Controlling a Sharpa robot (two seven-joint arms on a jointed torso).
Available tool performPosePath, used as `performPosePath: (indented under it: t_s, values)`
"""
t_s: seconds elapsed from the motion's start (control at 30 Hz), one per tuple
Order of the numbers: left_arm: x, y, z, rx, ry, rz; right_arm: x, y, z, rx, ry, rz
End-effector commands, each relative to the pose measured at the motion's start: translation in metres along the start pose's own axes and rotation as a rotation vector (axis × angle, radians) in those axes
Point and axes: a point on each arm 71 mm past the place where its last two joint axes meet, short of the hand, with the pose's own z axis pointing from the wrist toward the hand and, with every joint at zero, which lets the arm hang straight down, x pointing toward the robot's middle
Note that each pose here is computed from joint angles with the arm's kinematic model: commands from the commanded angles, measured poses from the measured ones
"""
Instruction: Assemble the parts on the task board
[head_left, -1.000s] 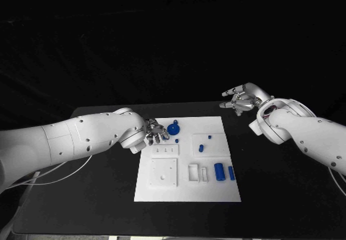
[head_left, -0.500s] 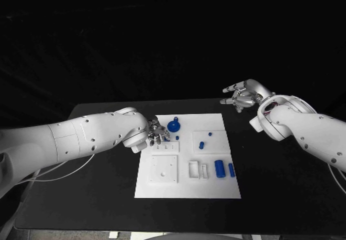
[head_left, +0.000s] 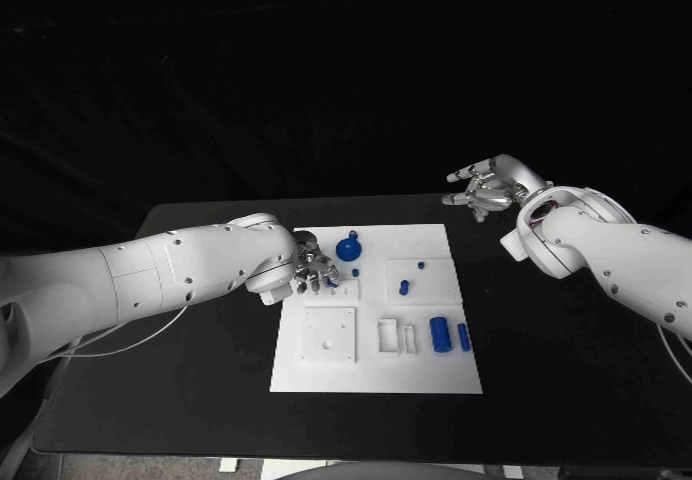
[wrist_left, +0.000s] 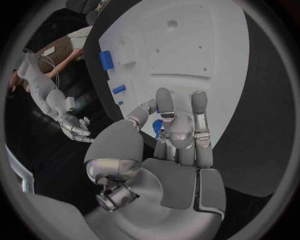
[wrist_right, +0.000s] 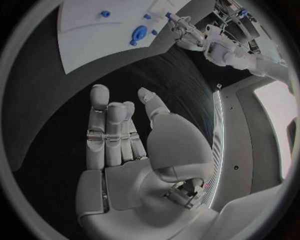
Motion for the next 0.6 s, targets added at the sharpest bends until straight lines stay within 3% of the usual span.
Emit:
performPosePath:
  t_s: [0.03, 0.6]
  values:
    - [0.0019, -0.0006, 0.0005, -0.002, 0.011, 0.043, 0.0008, 0.0012, 0.0003, -0.009, 0.013, 0.003]
    - [0.0044, 0.0034, 0.0057, -0.009, -0.012, 0.055, 0.0018, 0.0018, 0.0008, -0.010, 0.018, 0.004]
